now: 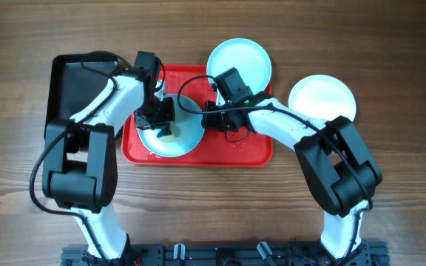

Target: Clean dirty plates on tray and stack at the side

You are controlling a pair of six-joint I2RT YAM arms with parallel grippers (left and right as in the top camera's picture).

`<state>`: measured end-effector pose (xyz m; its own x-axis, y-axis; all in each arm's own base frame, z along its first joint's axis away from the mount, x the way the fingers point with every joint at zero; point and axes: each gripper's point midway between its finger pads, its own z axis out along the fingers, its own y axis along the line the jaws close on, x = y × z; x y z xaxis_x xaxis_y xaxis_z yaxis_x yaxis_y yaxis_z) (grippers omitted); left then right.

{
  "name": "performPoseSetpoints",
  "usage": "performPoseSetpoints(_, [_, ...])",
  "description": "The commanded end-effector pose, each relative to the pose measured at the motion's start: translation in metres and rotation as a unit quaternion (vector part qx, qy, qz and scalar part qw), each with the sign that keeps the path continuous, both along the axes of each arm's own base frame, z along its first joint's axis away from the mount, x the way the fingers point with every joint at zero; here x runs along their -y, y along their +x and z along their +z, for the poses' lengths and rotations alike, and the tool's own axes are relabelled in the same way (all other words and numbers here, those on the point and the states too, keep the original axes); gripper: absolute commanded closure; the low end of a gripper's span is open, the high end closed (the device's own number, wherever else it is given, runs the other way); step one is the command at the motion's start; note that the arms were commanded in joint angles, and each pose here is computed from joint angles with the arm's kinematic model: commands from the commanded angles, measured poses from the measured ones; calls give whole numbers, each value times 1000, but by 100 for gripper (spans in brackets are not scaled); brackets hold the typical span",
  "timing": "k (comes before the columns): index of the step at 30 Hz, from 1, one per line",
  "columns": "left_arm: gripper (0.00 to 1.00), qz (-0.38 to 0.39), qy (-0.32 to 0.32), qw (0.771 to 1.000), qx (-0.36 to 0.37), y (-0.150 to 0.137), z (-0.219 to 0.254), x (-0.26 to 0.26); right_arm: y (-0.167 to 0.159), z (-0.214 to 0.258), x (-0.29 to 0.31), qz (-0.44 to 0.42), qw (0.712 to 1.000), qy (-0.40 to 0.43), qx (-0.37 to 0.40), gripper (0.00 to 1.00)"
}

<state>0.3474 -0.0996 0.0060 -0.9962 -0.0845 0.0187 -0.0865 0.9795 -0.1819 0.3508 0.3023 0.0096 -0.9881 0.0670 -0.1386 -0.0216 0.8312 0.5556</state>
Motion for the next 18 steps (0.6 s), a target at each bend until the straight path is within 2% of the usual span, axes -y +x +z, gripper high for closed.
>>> performPoseSetpoints(1, [96, -1, 51, 999, -2, -10, -17, -17, -2, -12, -4, 13, 1000, 3, -10, 96])
performPoseSetpoints(3, [96, 1, 92, 996, 15, -3, -18, -31, -1, -11, -4, 15, 1000, 4, -8, 95])
performPoseSetpoints(11, [96, 34, 122, 991, 29, 4, -15, -37, -1, -10, -5, 16, 1000, 7, -7, 96])
performPoseSetpoints(18, [96, 57, 238, 967, 67, 4, -7, -43, 0, -10, -6, 14, 1000, 8, -7, 96])
